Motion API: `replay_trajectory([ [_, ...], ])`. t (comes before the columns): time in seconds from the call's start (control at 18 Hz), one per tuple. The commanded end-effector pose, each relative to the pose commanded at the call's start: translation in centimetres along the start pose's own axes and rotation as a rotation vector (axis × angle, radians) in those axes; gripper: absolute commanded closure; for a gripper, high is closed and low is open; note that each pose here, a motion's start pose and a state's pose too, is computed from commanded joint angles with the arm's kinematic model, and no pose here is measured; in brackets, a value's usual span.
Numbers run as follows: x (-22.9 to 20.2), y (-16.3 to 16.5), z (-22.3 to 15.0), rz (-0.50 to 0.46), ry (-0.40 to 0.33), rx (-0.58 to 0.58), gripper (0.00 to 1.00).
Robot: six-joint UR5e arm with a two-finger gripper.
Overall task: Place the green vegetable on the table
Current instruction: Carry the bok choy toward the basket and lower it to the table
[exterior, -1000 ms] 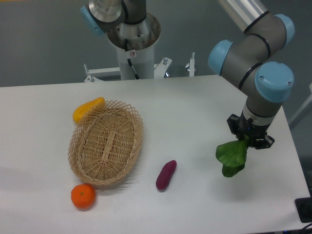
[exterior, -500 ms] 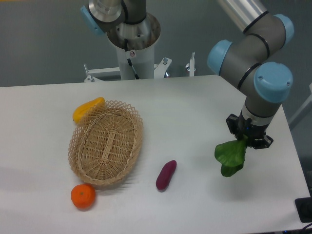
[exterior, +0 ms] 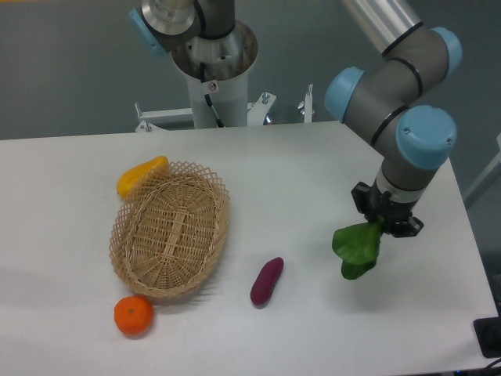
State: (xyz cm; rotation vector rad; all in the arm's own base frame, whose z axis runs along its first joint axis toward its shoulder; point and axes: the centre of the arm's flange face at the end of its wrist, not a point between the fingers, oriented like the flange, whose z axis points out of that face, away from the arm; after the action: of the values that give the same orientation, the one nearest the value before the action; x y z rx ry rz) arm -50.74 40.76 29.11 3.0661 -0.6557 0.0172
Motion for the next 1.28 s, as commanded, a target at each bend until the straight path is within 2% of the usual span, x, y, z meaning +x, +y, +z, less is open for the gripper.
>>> replay_trajectory([
  [0.11, 2.3, 0.7, 1.1, 0.085, 0.034, 0.005, 1.0],
  [0.22, 3.9, 2.0, 1.7, 0.103, 0.031, 0.006, 1.0],
  [0.44, 7.2, 1.4, 4.5, 0.154, 0.044, 0.007, 0.99],
  [0.61, 9.4, 0.5, 5.4, 0.18, 0.069, 0.008, 0.95],
  [0.78, 10.4, -0.6, 5.7, 0.203, 0.08, 0.007, 0.85],
  [1.0, 11.3, -1.9, 5.8, 0.22, 0.084, 0.03, 0.61],
  [1.11, 11.4, -2.2, 5.8, 0.221, 0.084, 0.044, 0.4],
  [1.22, 11.3, -2.7, 5.5, 0.218, 0.076, 0.054, 0.15],
  [1.28, 11.0, -2.7, 5.2, 0.217, 0.069, 0.054, 0.07],
])
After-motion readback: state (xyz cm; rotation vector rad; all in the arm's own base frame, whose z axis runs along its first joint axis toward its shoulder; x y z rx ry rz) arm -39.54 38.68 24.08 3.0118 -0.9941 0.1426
